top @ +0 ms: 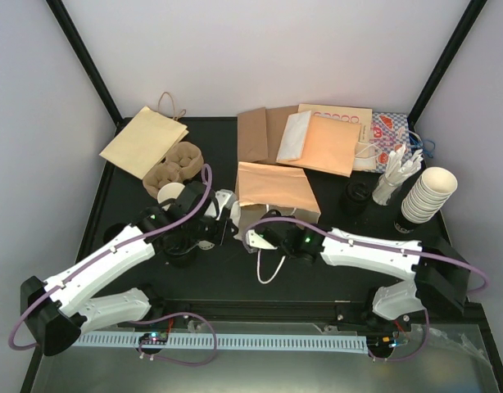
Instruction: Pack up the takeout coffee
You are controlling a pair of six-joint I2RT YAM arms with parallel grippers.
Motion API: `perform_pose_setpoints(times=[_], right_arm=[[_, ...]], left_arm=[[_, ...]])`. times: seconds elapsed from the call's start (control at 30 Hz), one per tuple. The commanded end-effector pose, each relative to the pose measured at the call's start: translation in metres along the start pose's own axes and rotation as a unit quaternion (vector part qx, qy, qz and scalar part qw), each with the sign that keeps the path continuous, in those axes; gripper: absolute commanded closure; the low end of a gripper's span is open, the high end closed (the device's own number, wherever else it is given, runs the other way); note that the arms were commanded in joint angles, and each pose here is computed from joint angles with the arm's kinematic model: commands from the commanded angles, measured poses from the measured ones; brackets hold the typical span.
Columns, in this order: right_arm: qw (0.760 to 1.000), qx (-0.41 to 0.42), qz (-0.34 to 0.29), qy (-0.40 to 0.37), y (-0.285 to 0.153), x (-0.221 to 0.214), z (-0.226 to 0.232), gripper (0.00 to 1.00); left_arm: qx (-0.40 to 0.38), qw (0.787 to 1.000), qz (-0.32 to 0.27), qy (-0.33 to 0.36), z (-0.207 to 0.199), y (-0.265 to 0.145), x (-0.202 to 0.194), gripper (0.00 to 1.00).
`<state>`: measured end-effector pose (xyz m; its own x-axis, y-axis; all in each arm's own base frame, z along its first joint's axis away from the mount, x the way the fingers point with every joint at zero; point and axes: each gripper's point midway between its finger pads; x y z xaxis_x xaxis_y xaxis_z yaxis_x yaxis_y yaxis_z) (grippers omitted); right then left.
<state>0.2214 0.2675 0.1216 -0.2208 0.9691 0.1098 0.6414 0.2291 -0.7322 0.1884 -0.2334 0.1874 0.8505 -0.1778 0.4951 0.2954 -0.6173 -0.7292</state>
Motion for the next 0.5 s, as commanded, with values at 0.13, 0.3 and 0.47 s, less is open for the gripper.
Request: perform_pose_setpoints(times=[0.13, 0.3, 0.47], right_arm=[[0.999, -0.024, 0.006, 0.048, 0.014, 0.008, -0.033, 0.99], [0.996, -0.044, 0.006, 0.072, 0.014, 0.007, -0.051, 0.99], [0.993, -0.086, 0.020, 0.081, 0.019, 0.004, -0.068, 0.99]], left_arm=[[-0.013, 1.000, 0.023, 0.013, -0.001, -0.001, -0.012, 0.98], [-0.003, 0.999, 0.031, 0.015, 0.004, 0.000, -0.017, 0.99], [0.002, 0.999, 0.035, 0.013, 0.006, -0.001, -0.020, 0.98]])
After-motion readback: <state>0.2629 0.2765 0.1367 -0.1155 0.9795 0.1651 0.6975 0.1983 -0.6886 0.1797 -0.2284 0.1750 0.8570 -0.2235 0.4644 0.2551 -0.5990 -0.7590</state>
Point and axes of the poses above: each gripper's point midway between its finger pads, its own y axis out along the fingers, its own z axis along the line the jaws close on, x = y × z
